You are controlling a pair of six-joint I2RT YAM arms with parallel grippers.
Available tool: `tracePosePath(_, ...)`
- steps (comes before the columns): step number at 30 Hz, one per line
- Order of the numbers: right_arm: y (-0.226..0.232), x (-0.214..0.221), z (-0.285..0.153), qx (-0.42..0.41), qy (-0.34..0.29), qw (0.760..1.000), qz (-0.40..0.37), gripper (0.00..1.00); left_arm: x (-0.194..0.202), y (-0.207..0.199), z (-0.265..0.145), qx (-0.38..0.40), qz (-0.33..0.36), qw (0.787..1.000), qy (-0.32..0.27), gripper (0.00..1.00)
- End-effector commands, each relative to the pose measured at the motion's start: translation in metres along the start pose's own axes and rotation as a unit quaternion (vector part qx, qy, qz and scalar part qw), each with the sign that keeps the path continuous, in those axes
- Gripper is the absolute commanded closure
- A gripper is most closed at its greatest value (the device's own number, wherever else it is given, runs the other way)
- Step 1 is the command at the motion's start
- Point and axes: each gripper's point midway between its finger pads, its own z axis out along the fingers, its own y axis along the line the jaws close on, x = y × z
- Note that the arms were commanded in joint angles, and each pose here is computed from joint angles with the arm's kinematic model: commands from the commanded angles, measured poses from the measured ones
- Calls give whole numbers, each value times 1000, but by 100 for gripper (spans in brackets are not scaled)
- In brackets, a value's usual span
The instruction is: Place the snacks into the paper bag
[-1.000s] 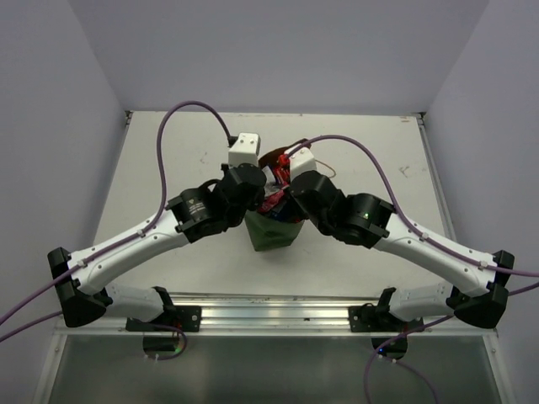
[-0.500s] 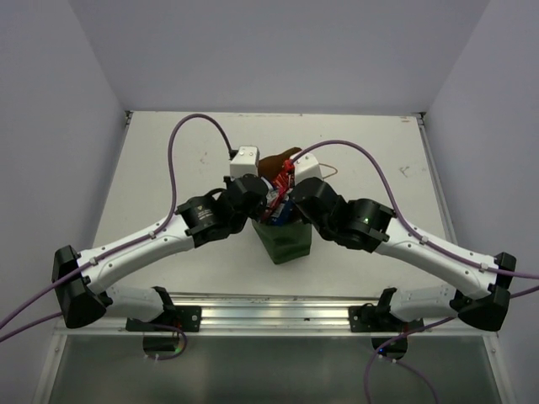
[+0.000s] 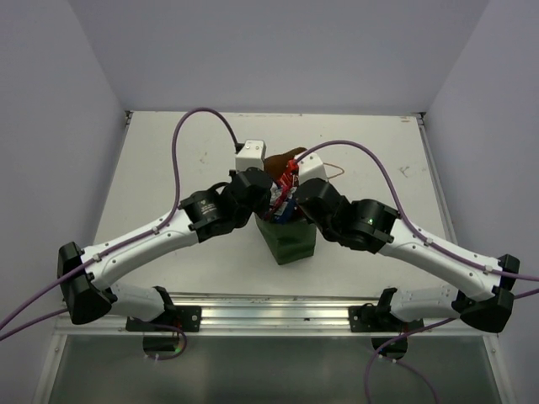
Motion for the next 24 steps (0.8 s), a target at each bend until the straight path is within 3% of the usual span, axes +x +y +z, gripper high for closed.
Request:
tracePosePath(1,-4,-29,-7,6,-54,997,47,97,-47,-18,-9,29,-53,996,-62,80)
tracePosePath(3,-4,-30,-7,5,-57,997,48,90,-47,-14,-9,21,-48,997,-63,70)
tracePosePath(4,-5,-32,-7,6,-59,997,49,74,-47,-13,-9,19,-46,997,-64,54)
tracePosePath(6,-7,-37,-10,6,-67,996,51,49,-55,-12,-12,17,-46,996,-77,31)
tracePosePath(7,-9,-39,-11,7,-72,996,52,2,-61,-11,-14,17,-38,995,-86,11)
tracePosePath(8,-13,-47,-17,9,-84,995,55,1,-73,-11,-16,14,-40,994,-105,0)
tracePosePath(13,-39,-79,-42,24,-127,990,63,1,-143,-4,-46,-3,-22,982,-189,0)
tracePosePath(17,-72,-92,-71,48,-159,983,83,1,-198,23,-94,-17,-65,960,-270,0)
tracePosePath(21,-125,-81,-96,144,-163,970,109,1,-209,82,-135,-88,-102,938,-319,0)
tracePosePath(24,-172,-55,-117,265,-146,948,102,1,-193,127,-150,-155,-84,930,-322,0)
